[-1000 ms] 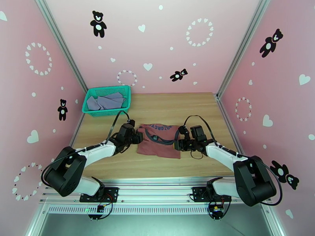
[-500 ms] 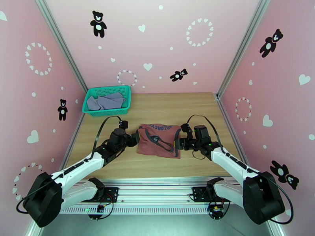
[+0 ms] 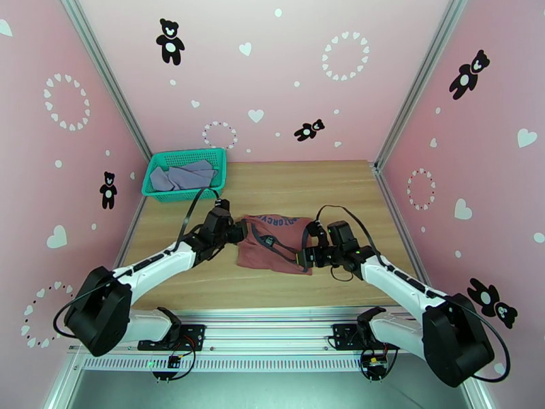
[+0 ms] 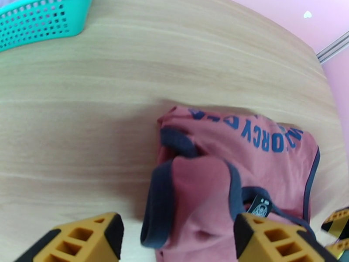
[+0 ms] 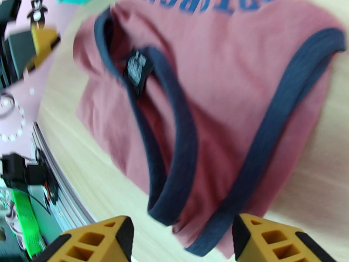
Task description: Fold and stack the mixed laundry pile
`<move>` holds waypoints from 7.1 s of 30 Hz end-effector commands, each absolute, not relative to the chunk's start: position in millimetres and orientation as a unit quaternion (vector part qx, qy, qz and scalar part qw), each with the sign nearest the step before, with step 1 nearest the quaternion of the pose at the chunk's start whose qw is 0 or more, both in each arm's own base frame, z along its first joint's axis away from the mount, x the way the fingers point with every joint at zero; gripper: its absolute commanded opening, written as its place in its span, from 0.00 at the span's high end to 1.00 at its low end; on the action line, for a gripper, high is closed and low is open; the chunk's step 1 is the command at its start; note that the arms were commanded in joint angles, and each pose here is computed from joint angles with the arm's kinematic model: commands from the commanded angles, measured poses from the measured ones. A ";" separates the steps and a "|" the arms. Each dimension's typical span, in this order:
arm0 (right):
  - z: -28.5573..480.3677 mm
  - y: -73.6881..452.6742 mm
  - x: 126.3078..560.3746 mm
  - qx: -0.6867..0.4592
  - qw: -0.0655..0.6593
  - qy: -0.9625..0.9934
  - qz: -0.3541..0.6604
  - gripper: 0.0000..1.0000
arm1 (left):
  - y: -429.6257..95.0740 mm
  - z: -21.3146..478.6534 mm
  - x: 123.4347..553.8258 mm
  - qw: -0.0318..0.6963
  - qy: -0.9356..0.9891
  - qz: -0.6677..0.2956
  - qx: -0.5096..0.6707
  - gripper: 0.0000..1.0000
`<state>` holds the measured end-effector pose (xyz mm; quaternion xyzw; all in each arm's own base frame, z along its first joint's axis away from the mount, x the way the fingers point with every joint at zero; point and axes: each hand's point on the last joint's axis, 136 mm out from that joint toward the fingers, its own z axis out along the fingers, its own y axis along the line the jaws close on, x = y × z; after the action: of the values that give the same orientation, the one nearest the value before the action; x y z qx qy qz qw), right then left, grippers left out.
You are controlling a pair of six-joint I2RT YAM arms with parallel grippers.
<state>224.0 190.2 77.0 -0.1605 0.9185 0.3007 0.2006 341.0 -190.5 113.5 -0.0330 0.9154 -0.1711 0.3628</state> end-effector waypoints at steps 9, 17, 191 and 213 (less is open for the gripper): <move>54.9 200.0 225.6 -0.223 0.173 0.938 0.200 0.31 | -211.4 90.8 360.6 0.332 0.927 -0.172 -0.002 0.35; 47.9 201.1 237.3 -0.236 0.173 0.947 0.133 0.77 | -212.9 91.3 358.6 0.331 0.925 -0.184 -0.010 1.00; 7.4 164.9 306.9 0.062 0.088 0.974 0.199 0.35 | -192.8 15.2 388.2 0.205 0.975 -0.006 -0.091 0.28; 39.2 136.9 232.1 0.353 0.213 0.887 0.208 0.56 | -313.5 18.8 508.1 0.222 0.964 -0.119 0.081 0.33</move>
<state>234.9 163.2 30.9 0.2646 0.9170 0.2392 0.1783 505.8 -305.8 28.6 0.0445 0.9641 -0.1202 0.2325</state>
